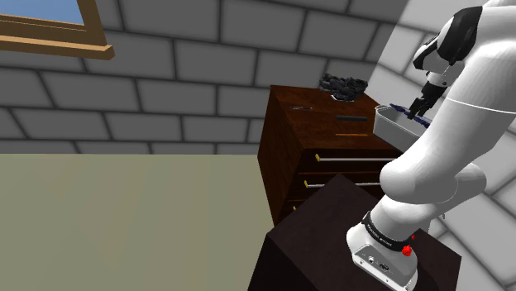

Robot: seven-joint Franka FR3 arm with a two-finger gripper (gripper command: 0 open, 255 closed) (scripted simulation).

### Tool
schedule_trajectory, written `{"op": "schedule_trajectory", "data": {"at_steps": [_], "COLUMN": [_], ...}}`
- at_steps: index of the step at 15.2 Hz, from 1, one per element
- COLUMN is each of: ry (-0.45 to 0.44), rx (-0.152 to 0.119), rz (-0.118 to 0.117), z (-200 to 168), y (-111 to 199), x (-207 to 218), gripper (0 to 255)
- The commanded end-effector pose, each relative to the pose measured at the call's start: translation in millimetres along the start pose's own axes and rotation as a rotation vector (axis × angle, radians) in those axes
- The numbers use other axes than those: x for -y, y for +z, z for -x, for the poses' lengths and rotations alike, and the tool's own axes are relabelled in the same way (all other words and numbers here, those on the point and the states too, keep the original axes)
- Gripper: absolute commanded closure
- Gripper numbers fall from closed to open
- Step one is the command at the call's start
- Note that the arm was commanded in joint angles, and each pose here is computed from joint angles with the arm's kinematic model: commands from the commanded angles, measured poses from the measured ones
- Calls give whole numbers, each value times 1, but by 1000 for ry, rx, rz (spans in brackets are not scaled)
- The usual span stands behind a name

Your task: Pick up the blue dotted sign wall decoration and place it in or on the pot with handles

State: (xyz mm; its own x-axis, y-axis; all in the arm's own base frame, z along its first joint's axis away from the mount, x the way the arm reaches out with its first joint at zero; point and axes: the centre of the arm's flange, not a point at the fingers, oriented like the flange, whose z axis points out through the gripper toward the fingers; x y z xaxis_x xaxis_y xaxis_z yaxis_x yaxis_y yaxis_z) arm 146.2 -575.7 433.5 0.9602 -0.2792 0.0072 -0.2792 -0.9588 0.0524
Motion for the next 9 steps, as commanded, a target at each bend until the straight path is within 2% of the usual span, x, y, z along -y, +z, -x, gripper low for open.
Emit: {"op": "schedule_trajectory", "data": {"at_steps": [1, 5, 9], "ry": [0, 0, 0], "rx": [0, 0, 0], "rz": [0, 0, 0], "z": [0, 0, 0], "y": [0, 0, -50], "x": [0, 0, 0], "gripper": [0, 0, 0]}}
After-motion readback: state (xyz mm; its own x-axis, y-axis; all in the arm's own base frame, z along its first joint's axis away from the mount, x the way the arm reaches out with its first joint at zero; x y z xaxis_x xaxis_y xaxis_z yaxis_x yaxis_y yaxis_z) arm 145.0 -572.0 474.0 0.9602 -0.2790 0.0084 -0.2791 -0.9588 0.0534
